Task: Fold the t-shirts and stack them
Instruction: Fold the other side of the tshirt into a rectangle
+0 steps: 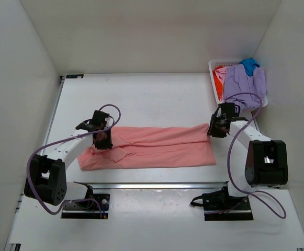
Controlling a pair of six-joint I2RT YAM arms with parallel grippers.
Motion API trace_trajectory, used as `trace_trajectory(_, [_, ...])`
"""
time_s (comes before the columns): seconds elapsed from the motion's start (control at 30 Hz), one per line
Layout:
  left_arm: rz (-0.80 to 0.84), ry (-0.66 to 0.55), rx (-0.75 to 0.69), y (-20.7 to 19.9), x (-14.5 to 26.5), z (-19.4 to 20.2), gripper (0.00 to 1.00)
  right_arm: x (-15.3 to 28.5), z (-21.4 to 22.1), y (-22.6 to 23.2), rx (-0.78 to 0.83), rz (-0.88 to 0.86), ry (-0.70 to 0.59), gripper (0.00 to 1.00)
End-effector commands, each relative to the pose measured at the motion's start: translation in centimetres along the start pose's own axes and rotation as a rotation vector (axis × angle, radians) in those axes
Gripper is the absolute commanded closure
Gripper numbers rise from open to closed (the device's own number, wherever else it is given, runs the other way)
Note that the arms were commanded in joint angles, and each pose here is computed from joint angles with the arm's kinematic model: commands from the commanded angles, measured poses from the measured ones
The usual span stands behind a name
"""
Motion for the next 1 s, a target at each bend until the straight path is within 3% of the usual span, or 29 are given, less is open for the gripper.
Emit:
trace_trajectory(0.0, [0.026, 0.006, 0.007, -0.2, 0.1, 0.3, 0.66, 0.2, 0.4, 0.2, -0.003, 0.003, -0.025, 0.72])
trace_trajectory(0.2, [0.026, -0.010, 0.008, 0.0, 0.3, 0.2, 0.65, -0.6, 0.9, 0.3, -0.009, -0.041, 0.008, 0.74])
trace_trajectory(0.27, [0.024, -0.004, 0.012, 0.1, 0.2, 0.3, 0.65, -0.8, 1.4, 0.4, -0.015, -0.047, 0.023, 0.95])
trace_trajectory(0.3, [0.020, -0.005, 0.013, 0.1, 0.2, 0.3, 0.65, -0.5, 1.1, 0.4, -0.009, -0.036, 0.007, 1.00])
trace_trajectory(0.47, [0.026, 0.002, 0.007, 0.1, 0.3, 0.4, 0.65, 1.7, 0.5, 0.5, -0.012, -0.022, -0.048, 1.00])
trace_trajectory(0.97, [0.020, -0.005, 0.009, 0.3, 0.3, 0.6, 0.64, 3.9, 3.2, -0.4, -0.033, -0.025, 0.007, 1.00])
Point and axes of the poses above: each gripper's point midway between its finger pads, its own x axis back along the fingers, its own y axis along the line the jaws close on, z = x × y, the point moved 10 cm from there along x, back along the fingers, and after that the axes turned 12 degrees about x, right-handed, at the moved point
